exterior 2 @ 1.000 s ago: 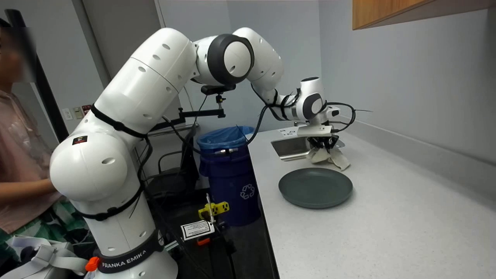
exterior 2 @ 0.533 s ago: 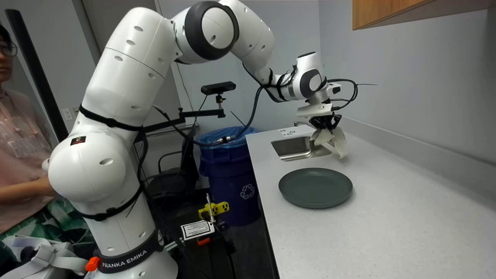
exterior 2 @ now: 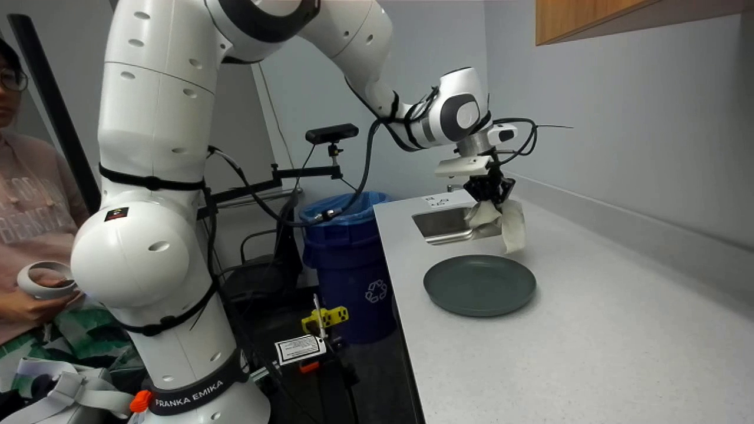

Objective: Use the white towel to wipe the the plate

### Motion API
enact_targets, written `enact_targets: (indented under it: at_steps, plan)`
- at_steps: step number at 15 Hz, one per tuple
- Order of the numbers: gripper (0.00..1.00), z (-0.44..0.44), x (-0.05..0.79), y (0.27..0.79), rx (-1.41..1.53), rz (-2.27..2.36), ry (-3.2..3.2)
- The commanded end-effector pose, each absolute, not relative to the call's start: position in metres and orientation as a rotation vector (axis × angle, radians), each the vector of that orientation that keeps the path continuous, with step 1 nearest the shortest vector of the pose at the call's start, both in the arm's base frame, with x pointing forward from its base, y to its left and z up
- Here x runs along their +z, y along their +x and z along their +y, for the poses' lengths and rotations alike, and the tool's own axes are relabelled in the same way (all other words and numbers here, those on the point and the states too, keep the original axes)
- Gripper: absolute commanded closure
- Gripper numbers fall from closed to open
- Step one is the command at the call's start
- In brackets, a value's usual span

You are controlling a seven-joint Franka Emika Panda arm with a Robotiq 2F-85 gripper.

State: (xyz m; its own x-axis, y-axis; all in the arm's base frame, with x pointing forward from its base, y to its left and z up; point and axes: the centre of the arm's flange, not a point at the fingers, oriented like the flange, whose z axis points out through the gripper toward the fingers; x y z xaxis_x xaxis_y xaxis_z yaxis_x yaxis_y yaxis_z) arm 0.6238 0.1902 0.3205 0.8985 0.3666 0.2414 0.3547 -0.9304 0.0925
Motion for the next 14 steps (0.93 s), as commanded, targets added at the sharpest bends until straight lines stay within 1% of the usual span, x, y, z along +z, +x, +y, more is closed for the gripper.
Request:
enact_targets:
  at_steps: [1, 4, 6, 14]
  plan:
    - [0.97, 0.165, 0.32, 0.568, 0.322, 0.449, 3.058]
    - [0.97, 0.153, 0.308, 0.55, 0.264, 0.364, 3.08]
    - [0.97, 0.15, 0.298, 0.548, 0.234, 0.328, 3.069]
    - [0.97, 0.147, 0.273, 0.591, 0.187, 0.358, 3.038]
